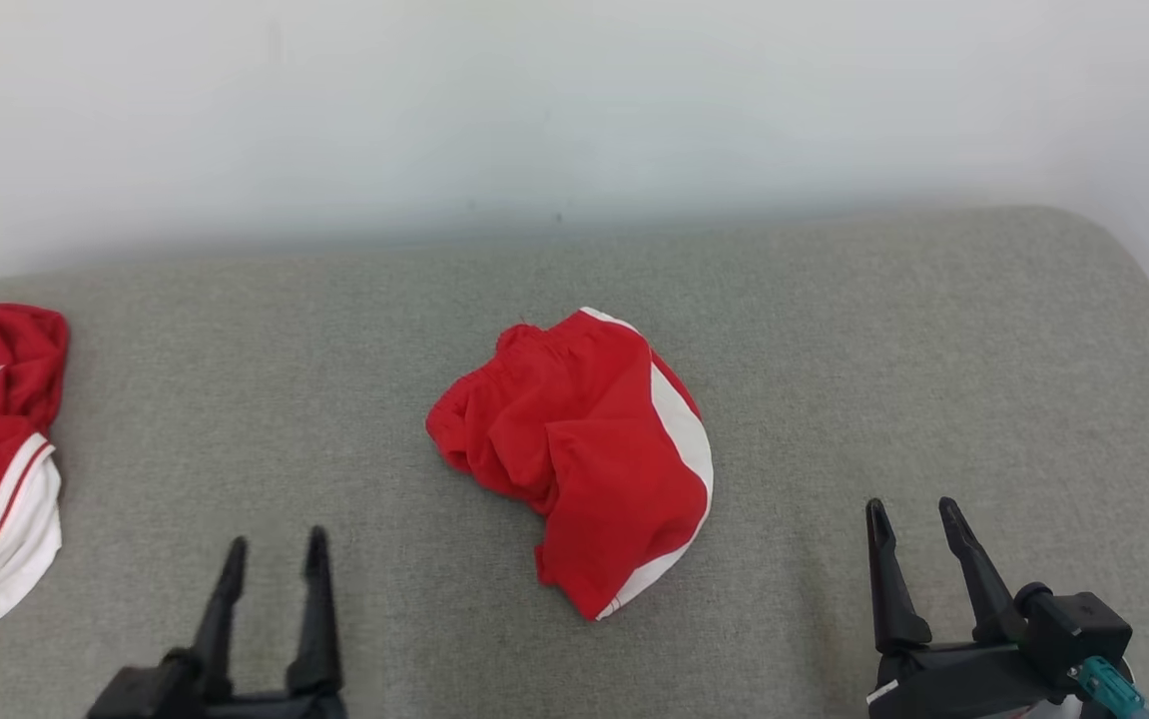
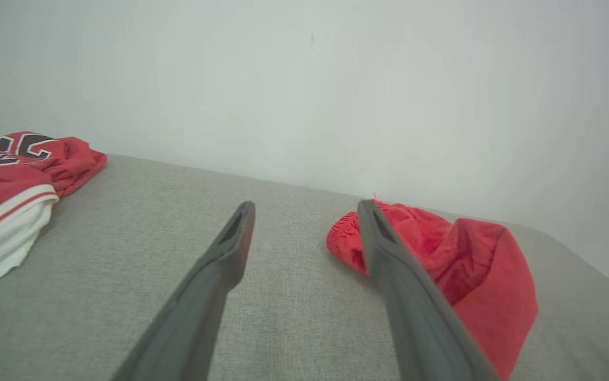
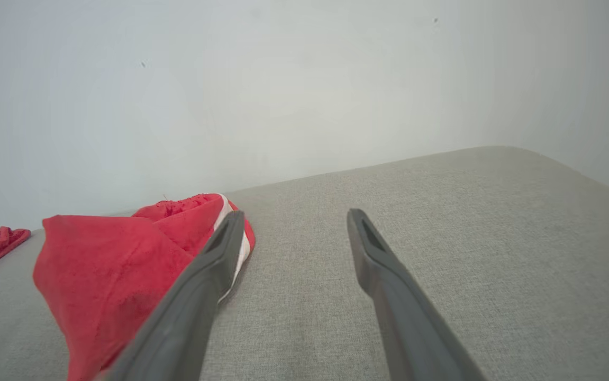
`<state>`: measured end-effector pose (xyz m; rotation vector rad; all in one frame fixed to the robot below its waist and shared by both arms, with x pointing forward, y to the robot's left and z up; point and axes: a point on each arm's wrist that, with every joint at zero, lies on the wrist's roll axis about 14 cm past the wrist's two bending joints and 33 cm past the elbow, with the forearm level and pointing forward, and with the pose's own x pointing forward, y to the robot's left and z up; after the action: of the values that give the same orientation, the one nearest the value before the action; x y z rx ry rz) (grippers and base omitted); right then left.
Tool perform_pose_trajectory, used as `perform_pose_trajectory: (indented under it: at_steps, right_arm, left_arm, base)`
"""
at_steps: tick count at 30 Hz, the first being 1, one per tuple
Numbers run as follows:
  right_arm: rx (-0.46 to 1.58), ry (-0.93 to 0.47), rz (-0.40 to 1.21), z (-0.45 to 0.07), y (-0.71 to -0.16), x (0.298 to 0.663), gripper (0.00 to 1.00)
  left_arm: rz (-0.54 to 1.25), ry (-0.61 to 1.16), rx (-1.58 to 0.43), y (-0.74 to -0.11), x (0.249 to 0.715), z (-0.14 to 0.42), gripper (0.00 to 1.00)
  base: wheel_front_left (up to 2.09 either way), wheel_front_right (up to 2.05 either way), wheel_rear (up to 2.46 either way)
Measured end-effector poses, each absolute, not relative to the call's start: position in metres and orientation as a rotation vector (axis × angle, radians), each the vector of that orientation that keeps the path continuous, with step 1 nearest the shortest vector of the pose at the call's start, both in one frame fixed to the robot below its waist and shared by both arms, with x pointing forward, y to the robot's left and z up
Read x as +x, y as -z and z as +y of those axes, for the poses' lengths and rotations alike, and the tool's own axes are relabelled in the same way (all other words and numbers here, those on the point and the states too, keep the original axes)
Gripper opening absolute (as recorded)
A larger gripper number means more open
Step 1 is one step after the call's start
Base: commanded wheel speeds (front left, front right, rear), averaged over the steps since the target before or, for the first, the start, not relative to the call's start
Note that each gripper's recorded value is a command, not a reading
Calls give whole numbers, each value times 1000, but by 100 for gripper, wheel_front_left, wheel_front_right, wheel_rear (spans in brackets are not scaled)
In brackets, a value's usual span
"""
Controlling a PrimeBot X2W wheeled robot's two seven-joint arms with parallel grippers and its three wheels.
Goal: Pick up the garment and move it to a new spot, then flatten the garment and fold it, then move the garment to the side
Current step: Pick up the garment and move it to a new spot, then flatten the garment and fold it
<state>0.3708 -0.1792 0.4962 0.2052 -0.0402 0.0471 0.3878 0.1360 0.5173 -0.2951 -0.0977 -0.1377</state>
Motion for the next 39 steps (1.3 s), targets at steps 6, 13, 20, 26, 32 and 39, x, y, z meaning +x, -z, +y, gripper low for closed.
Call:
perform_pose_trajectory:
  at_steps: [6,13,20,26,32,39]
  right_arm:
    - [205,-49,-38,-178,-493,364,100]
    - [175,-77,-27,-170,-489,362,100]
    - [154,-91,22,-165,-473,354,100]
    - [156,-91,44,-164,-466,350,100]
    - [161,-90,46,-164,-466,351,100]
    - [162,-93,52,-163,-464,352,100]
  left_arm:
    - [-127,101,-245,-521,360,161,100]
    - [-121,93,-202,-518,343,168,100]
    - [-68,102,-207,-501,334,166,100]
    - [-58,120,-200,-499,335,163,100]
    - [-56,128,-198,-498,337,161,100]
    - [-49,132,-214,-497,338,160,100]
  base:
    - [0,0,0]
    - [0,0,0]
    - [0,0,0]
    - [0,0,0]
    - [0,0,0]
    - [0,0,0]
